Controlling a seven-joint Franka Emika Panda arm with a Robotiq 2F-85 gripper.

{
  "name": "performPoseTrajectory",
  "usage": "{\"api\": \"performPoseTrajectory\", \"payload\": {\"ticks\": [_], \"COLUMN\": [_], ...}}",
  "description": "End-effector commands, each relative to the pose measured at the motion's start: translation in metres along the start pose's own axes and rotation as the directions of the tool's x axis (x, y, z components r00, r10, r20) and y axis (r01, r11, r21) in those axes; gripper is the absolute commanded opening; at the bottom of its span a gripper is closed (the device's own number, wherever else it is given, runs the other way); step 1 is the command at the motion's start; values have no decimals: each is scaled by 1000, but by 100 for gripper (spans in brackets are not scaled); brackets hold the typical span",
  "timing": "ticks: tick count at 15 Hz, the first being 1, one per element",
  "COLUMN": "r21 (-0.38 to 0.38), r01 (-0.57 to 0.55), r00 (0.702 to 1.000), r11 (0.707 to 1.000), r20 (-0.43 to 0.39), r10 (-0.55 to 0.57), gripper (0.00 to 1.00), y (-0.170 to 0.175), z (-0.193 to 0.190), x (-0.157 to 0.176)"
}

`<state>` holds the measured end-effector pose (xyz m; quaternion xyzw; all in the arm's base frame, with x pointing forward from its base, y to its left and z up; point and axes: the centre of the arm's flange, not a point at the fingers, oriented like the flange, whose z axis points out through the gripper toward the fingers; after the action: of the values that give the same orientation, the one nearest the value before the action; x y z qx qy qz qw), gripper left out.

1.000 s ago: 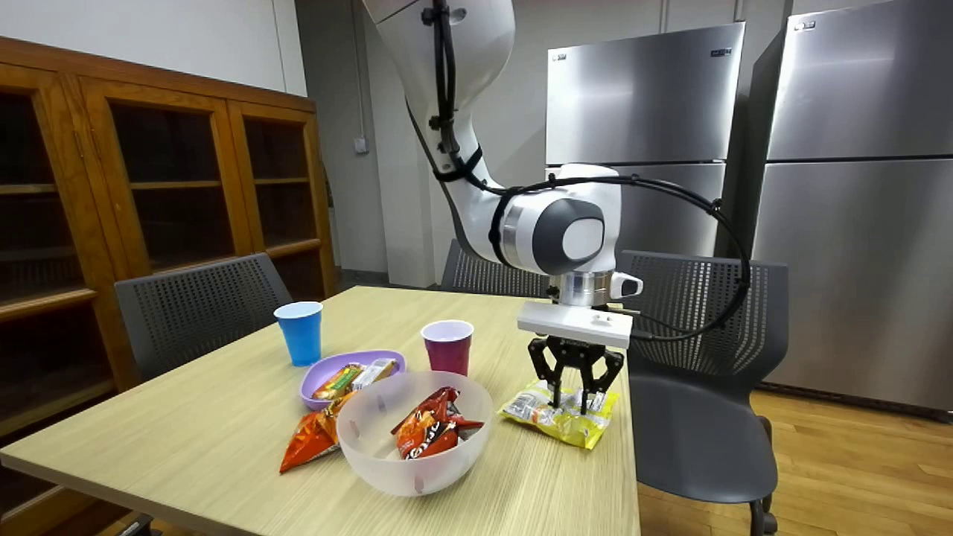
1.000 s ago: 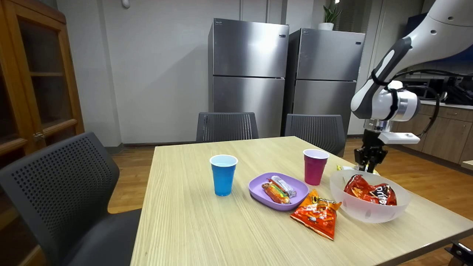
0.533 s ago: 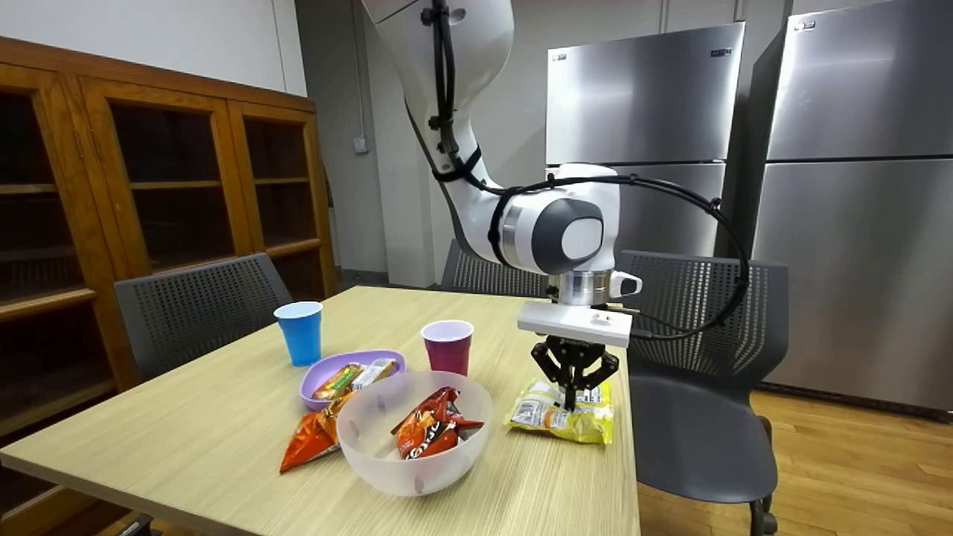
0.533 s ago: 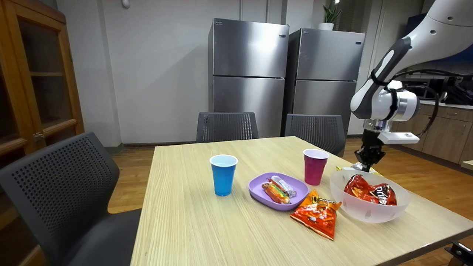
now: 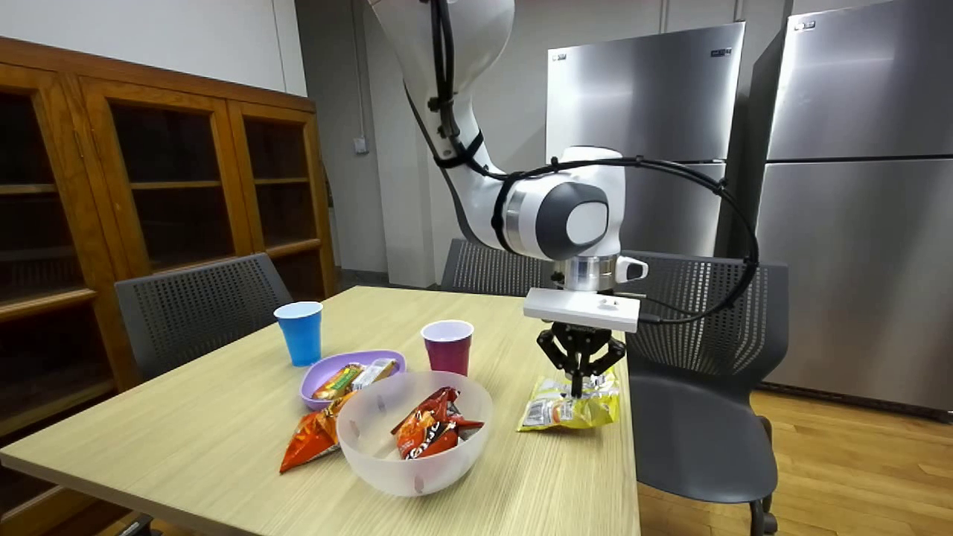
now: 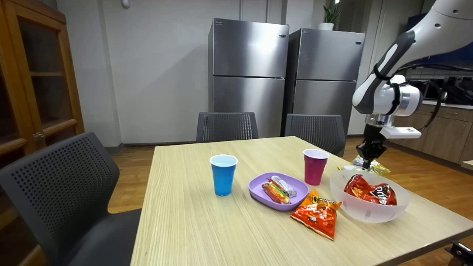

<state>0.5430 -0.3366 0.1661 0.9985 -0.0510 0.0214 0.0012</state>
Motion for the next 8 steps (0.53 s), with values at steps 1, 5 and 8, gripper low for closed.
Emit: {"api": "performPoseTrajectory", "payload": {"ticks": [1, 5, 8], "r21": [31, 52, 69], "r01": [44, 91, 133], "r00": [999, 995, 989], "r11": [999, 995, 989], "r20": [-26, -57, -77], "r10": [-43, -88, -128], "gripper": [0, 0, 0], "y": [5, 10, 10], "z": [-41, -67, -82], "x": [-15, -27, -37]}}
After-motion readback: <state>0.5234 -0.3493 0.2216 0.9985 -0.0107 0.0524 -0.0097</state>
